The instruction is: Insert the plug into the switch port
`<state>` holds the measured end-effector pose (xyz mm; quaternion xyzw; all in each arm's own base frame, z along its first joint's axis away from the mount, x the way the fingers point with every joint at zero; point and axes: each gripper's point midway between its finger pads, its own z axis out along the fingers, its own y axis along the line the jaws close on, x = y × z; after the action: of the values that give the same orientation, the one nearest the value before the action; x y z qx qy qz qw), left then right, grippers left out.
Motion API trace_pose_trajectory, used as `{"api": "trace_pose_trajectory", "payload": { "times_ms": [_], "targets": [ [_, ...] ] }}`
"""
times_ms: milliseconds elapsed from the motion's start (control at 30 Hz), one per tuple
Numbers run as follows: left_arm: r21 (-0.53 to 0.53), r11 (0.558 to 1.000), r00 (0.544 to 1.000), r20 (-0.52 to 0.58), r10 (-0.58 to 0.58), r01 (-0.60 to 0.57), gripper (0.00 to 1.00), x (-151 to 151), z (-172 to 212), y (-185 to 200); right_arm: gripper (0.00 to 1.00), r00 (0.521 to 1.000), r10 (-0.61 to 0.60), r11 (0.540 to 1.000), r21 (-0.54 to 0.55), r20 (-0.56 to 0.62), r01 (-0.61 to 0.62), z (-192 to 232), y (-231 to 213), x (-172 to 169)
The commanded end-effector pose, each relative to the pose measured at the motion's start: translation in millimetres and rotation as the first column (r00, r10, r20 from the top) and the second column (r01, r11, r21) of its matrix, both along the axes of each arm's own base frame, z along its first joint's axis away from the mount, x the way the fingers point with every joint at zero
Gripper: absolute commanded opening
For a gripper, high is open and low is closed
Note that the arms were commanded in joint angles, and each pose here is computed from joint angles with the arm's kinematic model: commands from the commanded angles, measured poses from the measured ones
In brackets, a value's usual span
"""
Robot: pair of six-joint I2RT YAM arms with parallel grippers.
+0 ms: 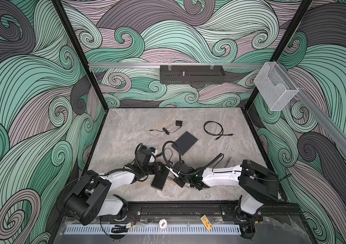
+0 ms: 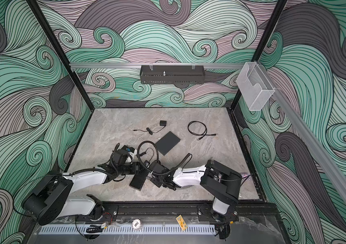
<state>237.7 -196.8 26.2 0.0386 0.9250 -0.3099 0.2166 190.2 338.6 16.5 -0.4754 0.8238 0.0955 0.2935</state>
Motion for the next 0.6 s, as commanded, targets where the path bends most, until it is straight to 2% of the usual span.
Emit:
{"api": "trace_pose_trajectory", "payload": {
  "times_ms": [0, 567],
  "targets": [
    [-0.029, 0.998, 0.994, -0.094, -0.063, 0.061, 0.52, -18.7, -8.6, -8.7, 0.00, 1.000, 0.031, 0.996, 0.082, 0.005, -0.031, 13.8, 28.9, 2.8],
    [-0.042, 0.997, 0.991, -0.111, -0.071, 0.066, 0.51, -24.2, -9.3, -9.5, 0.00, 0.998, -0.026, 0.996, 0.081, 0.054, 0.021, 25.1, 30.8, 16.9]
  ]
}}
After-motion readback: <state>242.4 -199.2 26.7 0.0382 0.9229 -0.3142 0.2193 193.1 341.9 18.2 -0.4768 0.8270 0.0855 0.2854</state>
